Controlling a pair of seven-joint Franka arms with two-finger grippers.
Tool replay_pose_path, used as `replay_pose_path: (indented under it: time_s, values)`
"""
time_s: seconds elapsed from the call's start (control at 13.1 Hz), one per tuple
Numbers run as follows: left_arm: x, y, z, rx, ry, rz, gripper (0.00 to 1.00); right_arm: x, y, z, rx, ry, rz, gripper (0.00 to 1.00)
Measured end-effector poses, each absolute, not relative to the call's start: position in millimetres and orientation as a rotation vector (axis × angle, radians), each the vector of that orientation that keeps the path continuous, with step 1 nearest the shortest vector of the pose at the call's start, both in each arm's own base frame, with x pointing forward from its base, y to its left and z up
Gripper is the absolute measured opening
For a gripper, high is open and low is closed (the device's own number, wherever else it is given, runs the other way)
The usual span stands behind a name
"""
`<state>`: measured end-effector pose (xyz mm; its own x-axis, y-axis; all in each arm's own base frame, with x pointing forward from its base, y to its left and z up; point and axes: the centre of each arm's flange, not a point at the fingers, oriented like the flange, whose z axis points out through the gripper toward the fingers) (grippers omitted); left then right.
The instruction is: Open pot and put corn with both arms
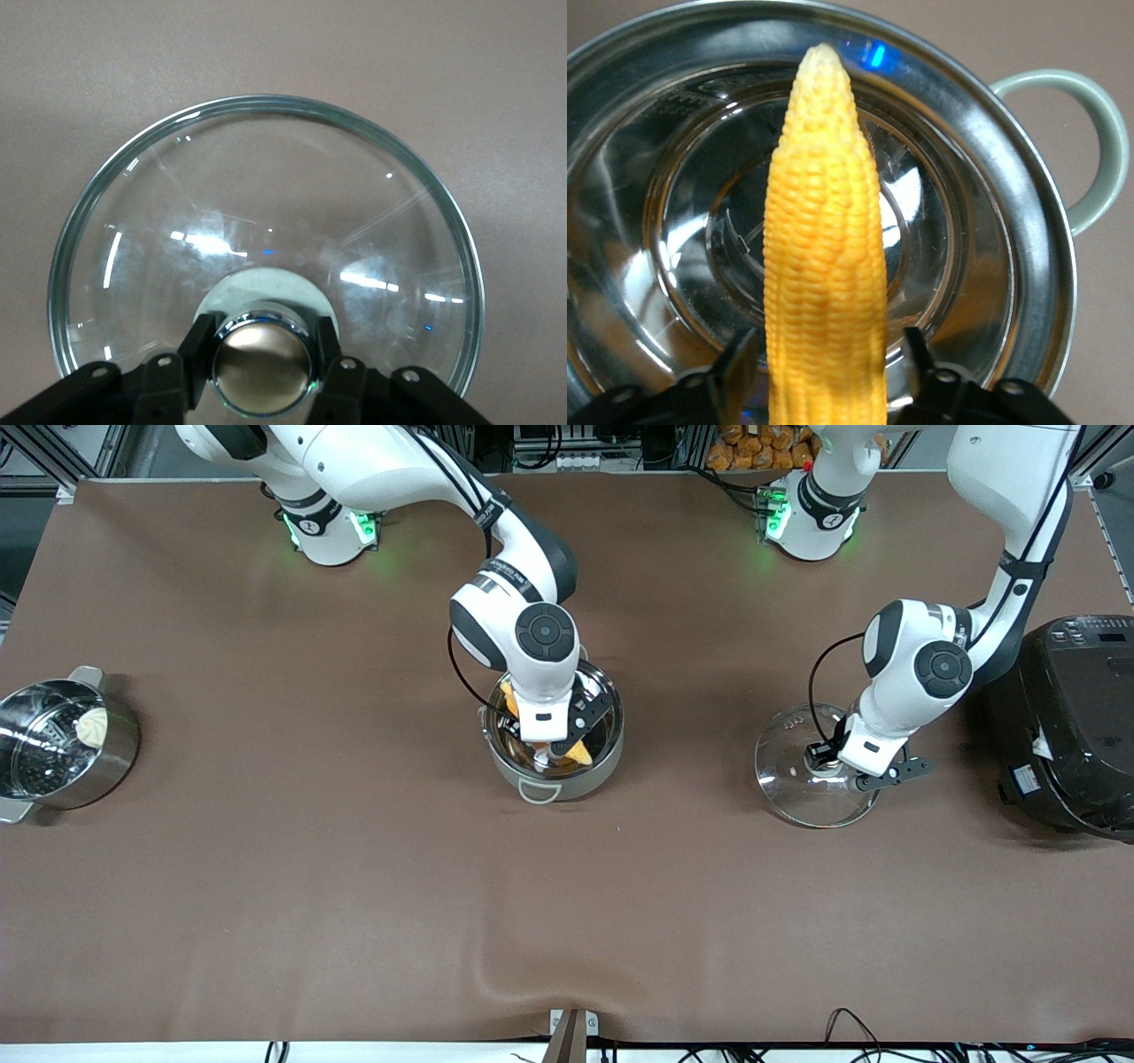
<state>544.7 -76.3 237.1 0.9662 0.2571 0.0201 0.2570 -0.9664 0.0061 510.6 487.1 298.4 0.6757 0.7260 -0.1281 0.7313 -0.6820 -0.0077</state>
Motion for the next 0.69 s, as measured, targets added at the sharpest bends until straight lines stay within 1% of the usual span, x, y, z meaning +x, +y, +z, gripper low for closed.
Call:
replay_pose_path:
  time_s: [0.08,0.15,0.23,0.53,0.61,0.69]
  values:
    - [544,-76,235,3.112,0.407,0.027,0.50,511,487,298,2.836,1.232,-0.187,0.91]
    - [544,-76,233,3.112,0.407,0.021,0.50,511,487,298,2.836,1.231,-0.187,0.99]
    - [543,-76,231,3.112,0.407,0.016,0.50,511,487,299,2.838,1.225,-0.186,1.00]
    - [542,-79,226,3.110,0.406,0.004,0.50,524,474,311,2.880,1.097,-0.177,1.00]
    - [542,-80,226,3.110,0.406,0.006,0.57,528,469,321,2.895,1.054,-0.171,1.00]
    - [544,-80,228,3.107,0.410,0.016,0.68,535,460,334,2.919,1.008,-0.164,1.00]
